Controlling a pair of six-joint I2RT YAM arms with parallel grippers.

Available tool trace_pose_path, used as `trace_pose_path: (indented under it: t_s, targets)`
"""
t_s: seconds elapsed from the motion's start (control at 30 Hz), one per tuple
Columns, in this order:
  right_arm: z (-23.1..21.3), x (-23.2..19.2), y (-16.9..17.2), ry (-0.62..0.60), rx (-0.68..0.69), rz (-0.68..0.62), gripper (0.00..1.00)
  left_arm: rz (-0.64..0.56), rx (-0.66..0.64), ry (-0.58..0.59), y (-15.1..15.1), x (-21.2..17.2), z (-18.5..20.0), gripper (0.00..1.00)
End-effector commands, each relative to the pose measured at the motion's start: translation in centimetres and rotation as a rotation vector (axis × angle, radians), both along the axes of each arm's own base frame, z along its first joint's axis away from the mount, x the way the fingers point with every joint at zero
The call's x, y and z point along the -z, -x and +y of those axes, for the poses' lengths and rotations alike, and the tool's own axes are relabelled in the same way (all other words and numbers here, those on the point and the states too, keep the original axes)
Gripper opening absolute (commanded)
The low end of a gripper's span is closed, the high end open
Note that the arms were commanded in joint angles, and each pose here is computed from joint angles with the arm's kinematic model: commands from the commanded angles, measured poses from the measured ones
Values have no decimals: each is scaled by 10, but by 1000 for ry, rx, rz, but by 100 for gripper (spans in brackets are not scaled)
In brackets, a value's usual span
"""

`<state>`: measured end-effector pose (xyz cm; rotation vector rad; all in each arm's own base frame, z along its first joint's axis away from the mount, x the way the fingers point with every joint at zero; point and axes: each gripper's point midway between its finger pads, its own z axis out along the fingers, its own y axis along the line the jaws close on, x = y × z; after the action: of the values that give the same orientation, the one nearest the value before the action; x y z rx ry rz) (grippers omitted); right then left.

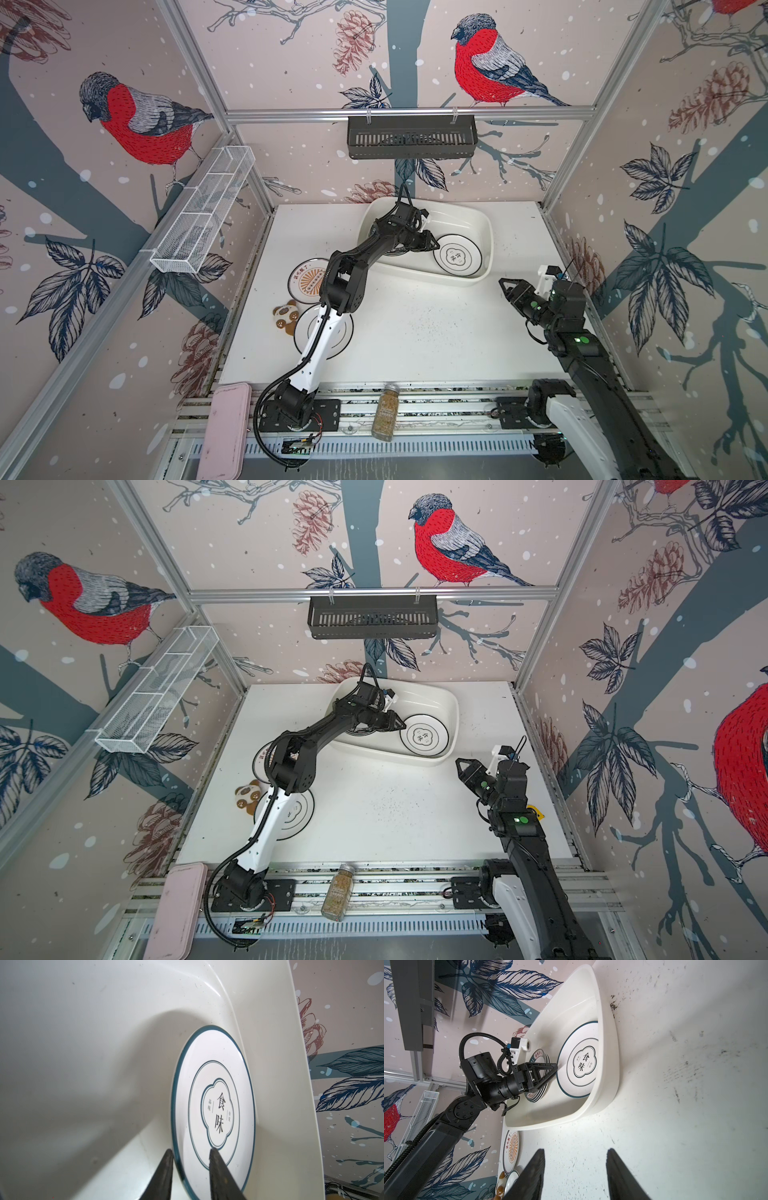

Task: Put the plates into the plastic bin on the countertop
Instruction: 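Lay the plate flat in the bin and open the left gripper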

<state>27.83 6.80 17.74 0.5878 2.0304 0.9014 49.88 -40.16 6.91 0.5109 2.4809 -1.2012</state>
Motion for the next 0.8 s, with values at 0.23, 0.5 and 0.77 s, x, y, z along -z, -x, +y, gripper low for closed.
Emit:
trace_pose_path:
  t_s: [0.23,0.5,0.77]
  targets:
    - [3,-15,-3,-9,-12,-48,50,-33,10,0,1,-13,-1,34]
    - [3,-16,-1,-13,-11,-50,50,-15,5,6,4,-12,-1,35]
    - [4,-23,-1,-14,-23,-66,50,-48,7,-3,4,-25,2,35]
